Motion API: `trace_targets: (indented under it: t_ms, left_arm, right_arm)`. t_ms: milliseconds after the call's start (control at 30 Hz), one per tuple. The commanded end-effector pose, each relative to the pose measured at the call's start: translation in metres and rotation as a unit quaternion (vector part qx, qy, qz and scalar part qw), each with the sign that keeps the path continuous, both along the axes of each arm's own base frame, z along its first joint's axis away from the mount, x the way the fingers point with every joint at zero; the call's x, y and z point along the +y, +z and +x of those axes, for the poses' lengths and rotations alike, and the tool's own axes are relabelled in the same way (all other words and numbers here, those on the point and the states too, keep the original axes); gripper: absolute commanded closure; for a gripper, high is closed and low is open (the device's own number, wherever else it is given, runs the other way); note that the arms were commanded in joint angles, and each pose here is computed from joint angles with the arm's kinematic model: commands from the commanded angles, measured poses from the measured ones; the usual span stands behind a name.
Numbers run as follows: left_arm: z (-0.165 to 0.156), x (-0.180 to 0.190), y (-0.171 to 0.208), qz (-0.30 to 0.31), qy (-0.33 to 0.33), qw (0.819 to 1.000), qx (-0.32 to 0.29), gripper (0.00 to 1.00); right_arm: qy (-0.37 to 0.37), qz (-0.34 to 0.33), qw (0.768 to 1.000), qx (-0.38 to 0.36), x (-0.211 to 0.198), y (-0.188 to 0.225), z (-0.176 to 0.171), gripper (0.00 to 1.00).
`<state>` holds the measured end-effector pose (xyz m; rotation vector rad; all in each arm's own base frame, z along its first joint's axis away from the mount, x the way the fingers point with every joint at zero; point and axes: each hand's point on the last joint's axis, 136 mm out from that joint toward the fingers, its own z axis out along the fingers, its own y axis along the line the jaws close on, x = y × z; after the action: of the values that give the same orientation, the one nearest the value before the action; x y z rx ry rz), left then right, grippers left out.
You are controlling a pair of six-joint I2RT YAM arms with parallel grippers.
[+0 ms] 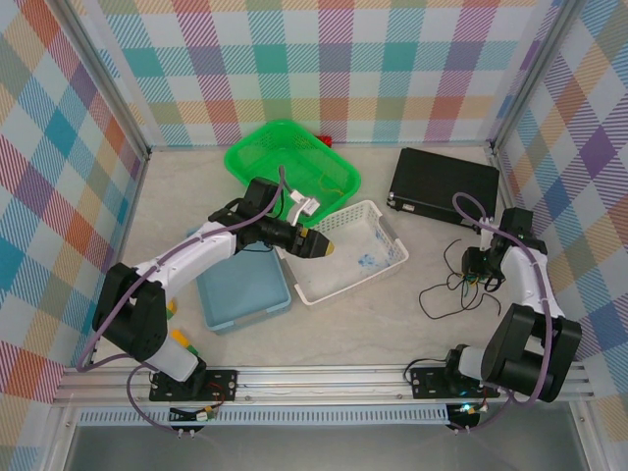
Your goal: Untangle the cables
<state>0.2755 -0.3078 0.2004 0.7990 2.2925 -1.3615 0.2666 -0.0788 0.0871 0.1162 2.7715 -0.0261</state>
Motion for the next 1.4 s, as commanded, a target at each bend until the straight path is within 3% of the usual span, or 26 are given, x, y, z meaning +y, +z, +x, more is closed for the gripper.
trace_targets:
  t_ms: [0,300,567,867,1033,1133,1267,1367]
  left_arm:
    - [-0.001,-0.002,-0.001,-0.013,-0.011,1.000,0.004,0.24]
    - [0.001,-0.002,-0.002,-0.009,-0.008,1.000,0.001,0.25]
    - [0.003,-0.001,-0.006,-0.004,-0.001,1.000,0.004,0.26]
    - [0.010,-0.003,0.003,-0.004,0.012,1.000,-0.001,0.27]
    - [0.024,-0.014,0.031,-0.034,0.032,0.997,-0.061,0.22]
    - [0.026,-0.027,0.055,-0.066,0.023,0.988,-0.135,0.20]
    - [0.018,-0.056,0.090,-0.137,-0.022,0.955,-0.261,0.21]
    - [0.021,-0.075,0.110,-0.192,-0.041,0.933,-0.302,0.22]
  right_arm:
    - [0.015,0.006,1.000,0.006,0.006,-0.007,0.000,0.59]
    - [0.032,-0.006,0.999,0.028,0.008,-0.026,0.006,0.62]
    - [0.046,-0.048,0.998,-0.020,0.009,0.002,0.015,0.99]
    - [0.023,-0.039,0.991,-0.123,0.021,0.076,0.018,1.00]
    - [0.038,0.011,0.982,-0.184,0.043,0.118,0.018,1.00]
    - [0.054,0.043,0.975,-0.211,0.057,0.134,0.015,1.00]
    - [0.100,0.107,0.957,-0.249,0.087,0.158,0.009,1.00]
    - [0.147,0.160,0.936,-0.277,0.112,0.177,0.003,1.00]
